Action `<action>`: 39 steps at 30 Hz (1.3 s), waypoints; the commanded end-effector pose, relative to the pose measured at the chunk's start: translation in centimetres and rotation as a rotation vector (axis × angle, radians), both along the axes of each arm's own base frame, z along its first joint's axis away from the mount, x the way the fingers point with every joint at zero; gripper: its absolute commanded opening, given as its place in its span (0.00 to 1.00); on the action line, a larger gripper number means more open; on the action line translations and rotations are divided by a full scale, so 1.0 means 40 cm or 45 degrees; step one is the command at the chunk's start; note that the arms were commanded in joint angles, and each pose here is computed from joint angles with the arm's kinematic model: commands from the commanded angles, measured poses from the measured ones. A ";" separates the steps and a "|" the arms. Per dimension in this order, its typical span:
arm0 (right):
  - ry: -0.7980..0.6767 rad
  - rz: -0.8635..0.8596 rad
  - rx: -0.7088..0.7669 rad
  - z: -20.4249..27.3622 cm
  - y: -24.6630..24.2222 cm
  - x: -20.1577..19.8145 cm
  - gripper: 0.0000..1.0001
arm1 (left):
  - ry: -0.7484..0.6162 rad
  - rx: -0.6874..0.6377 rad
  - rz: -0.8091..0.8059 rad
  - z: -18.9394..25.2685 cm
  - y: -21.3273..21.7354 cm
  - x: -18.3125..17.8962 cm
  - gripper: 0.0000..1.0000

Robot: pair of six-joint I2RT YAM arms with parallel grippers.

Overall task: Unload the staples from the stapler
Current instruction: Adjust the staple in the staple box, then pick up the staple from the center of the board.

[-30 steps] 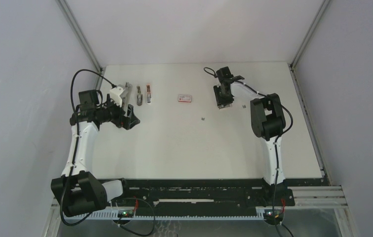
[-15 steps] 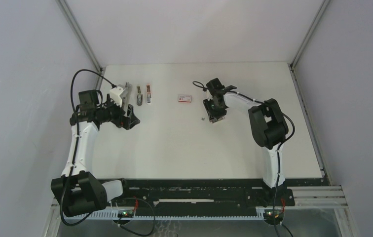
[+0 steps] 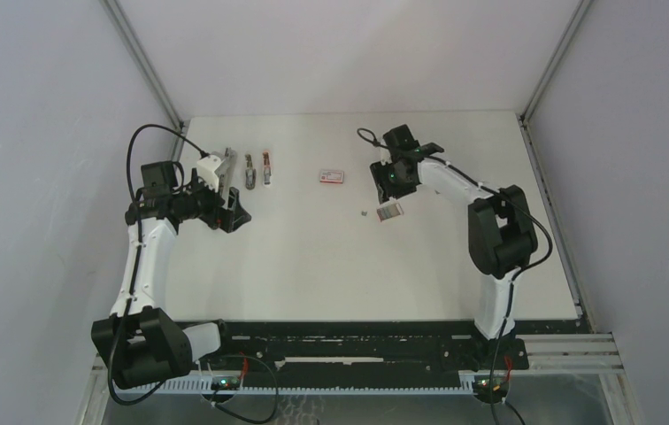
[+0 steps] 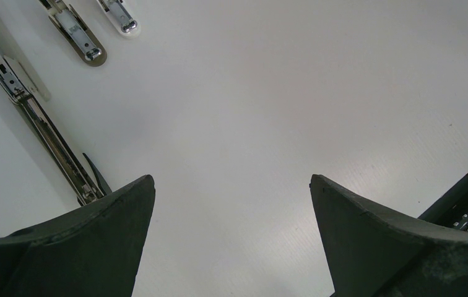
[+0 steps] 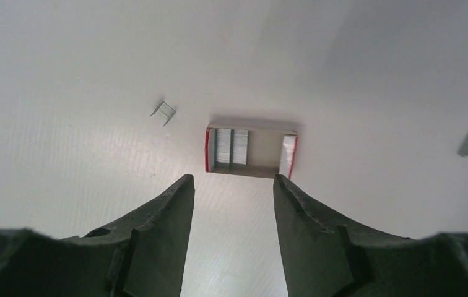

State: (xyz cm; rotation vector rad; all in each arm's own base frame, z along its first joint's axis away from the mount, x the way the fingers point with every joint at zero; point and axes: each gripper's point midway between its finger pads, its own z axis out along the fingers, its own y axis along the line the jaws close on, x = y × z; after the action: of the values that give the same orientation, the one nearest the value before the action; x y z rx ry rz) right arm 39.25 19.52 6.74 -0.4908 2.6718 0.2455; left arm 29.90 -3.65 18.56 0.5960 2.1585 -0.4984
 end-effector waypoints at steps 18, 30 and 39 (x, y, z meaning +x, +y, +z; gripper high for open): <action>-0.092 -0.290 -0.067 0.023 -0.395 0.170 0.54 | -0.028 -0.053 -0.021 0.007 -0.016 -0.014 1.00; -0.022 -0.319 -0.064 -0.047 -0.426 0.237 0.36 | -0.029 -0.068 -0.033 0.009 -0.022 -0.015 1.00; 0.028 -0.322 0.020 -0.066 -0.413 0.220 0.28 | -0.022 -0.062 -0.025 0.006 -0.019 -0.014 1.00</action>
State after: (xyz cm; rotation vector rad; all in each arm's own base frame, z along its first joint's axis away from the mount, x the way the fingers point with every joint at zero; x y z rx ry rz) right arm 47.59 2.84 3.35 -0.1571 2.7372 0.1364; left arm 29.74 -4.18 18.96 0.5992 2.1390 -0.5341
